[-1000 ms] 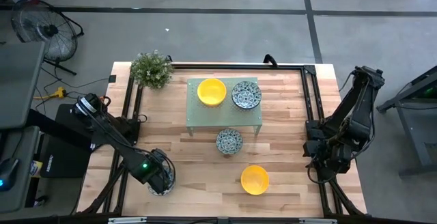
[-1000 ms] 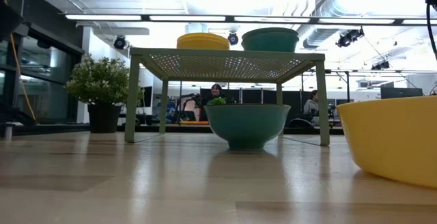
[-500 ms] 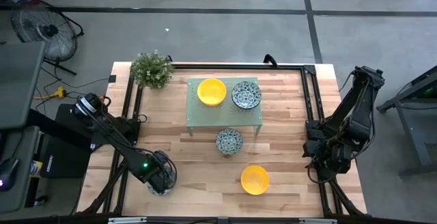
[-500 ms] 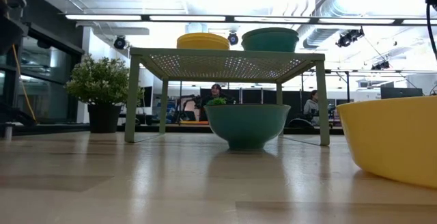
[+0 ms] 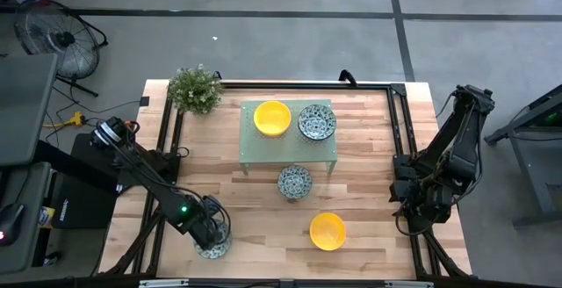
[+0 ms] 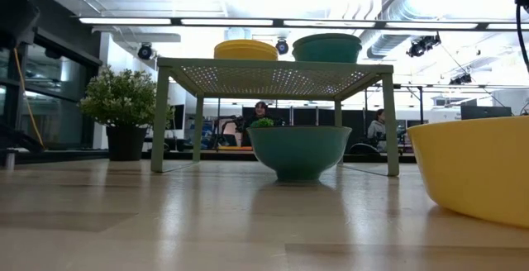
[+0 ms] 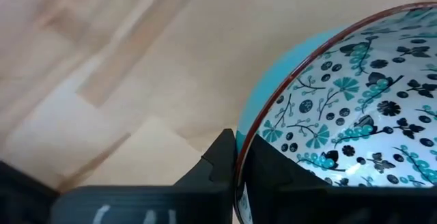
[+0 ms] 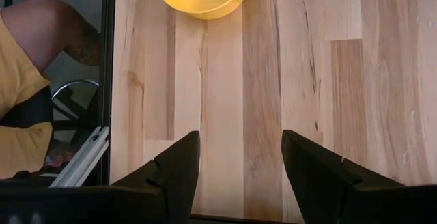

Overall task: Pick & Place Mini bowls
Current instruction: Stack the bottom left green patterned bowl on top of the green patterned bowl on the shelf

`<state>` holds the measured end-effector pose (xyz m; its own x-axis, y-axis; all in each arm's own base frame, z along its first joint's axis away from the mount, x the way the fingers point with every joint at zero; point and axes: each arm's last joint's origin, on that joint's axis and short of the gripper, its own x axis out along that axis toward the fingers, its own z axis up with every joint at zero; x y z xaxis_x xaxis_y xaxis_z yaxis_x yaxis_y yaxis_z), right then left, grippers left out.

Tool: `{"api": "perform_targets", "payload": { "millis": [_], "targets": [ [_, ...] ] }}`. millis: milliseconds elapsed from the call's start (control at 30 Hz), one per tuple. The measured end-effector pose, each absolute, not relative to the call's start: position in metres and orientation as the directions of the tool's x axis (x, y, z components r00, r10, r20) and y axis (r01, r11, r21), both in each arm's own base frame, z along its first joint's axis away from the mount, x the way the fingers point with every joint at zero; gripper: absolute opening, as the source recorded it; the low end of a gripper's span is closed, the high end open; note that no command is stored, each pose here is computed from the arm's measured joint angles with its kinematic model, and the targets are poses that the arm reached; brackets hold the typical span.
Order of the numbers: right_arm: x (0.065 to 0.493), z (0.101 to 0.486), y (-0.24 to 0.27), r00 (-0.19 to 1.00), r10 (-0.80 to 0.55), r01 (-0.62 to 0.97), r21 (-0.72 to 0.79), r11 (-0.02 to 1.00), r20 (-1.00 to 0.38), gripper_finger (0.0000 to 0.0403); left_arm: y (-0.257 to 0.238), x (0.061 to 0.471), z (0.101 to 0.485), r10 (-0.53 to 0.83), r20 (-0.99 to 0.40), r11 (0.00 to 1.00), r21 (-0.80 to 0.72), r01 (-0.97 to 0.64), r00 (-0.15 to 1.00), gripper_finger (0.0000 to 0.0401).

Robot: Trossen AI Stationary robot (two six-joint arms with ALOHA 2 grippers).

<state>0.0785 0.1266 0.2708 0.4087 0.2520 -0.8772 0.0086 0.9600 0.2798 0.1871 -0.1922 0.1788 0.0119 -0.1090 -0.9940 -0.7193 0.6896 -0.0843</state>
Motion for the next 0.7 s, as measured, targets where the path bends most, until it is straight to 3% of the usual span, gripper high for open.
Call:
{"api": "perform_targets", "payload": {
  "millis": [367,700],
  "targets": [
    [0.079,0.271,0.127,0.411,0.254,-0.010,0.274,0.962,-0.876,0.0195,-0.192,0.207,0.204,-0.089,-0.981,0.721,-0.181,-0.669,0.170,0.0004],
    [0.092,0.287,0.150,0.543,0.462,-0.454,0.218,0.864,-0.701,0.0195,-0.156,0.258,0.243,-0.088,-0.946,0.778,-0.261,-0.572,0.312,0.0004]
  ]
}}
